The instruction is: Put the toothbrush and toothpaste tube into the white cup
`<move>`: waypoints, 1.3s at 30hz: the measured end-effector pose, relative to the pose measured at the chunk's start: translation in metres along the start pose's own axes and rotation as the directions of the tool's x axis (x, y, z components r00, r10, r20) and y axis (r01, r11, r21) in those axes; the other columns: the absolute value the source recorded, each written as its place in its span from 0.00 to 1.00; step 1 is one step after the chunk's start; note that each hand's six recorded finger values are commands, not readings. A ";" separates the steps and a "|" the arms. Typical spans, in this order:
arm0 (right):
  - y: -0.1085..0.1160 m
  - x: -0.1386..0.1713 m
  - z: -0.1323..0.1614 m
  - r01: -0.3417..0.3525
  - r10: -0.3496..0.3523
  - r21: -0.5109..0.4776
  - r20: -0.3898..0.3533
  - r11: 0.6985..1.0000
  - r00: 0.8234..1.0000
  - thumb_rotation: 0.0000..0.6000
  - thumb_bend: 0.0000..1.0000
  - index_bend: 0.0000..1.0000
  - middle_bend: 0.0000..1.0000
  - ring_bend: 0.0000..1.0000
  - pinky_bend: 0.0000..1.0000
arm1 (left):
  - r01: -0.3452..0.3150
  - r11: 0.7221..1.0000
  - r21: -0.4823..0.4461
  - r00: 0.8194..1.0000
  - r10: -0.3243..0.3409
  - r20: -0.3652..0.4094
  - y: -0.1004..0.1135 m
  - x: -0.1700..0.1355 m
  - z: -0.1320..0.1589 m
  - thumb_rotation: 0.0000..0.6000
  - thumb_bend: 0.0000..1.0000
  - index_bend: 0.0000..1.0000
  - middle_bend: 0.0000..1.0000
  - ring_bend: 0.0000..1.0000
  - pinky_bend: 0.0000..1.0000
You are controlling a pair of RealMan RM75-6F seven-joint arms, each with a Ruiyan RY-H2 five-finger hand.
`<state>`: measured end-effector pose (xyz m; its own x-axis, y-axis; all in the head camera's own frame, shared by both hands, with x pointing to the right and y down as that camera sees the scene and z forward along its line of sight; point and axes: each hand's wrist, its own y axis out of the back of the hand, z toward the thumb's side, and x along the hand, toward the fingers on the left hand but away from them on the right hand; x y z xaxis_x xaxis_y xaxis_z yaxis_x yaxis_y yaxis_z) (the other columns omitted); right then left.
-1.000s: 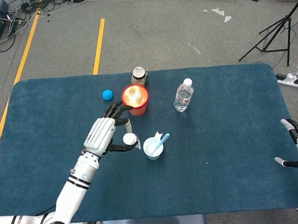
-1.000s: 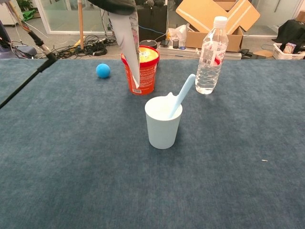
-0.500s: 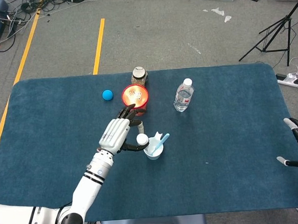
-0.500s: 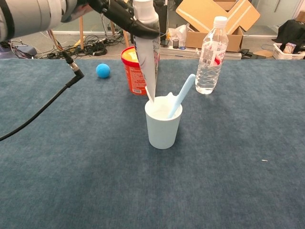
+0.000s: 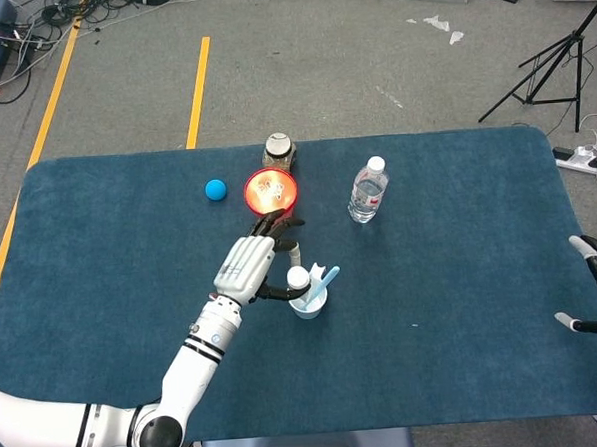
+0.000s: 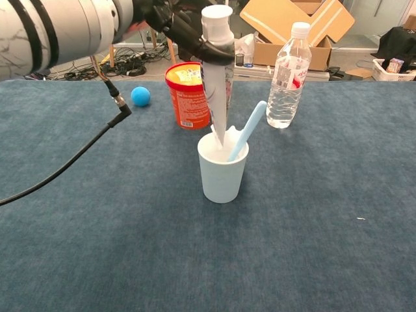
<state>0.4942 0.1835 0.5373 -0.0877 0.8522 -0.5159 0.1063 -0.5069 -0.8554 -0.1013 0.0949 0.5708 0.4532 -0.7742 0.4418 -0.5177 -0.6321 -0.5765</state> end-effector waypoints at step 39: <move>0.003 0.001 -0.003 0.005 -0.005 -0.012 0.003 1.000 1.000 1.00 0.00 0.06 0.10 0.13 0.58 | 0.085 0.995 -0.060 0.994 -0.089 -0.071 -0.052 0.018 -0.038 1.00 0.51 0.83 0.19 0.04 0.02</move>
<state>0.4974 0.1829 0.5346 -0.0911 0.8541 -0.5120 0.1177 -0.5013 -0.8572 -0.0936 0.1126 0.6350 0.4449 -0.7153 0.5389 -0.5201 -0.6962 -0.4947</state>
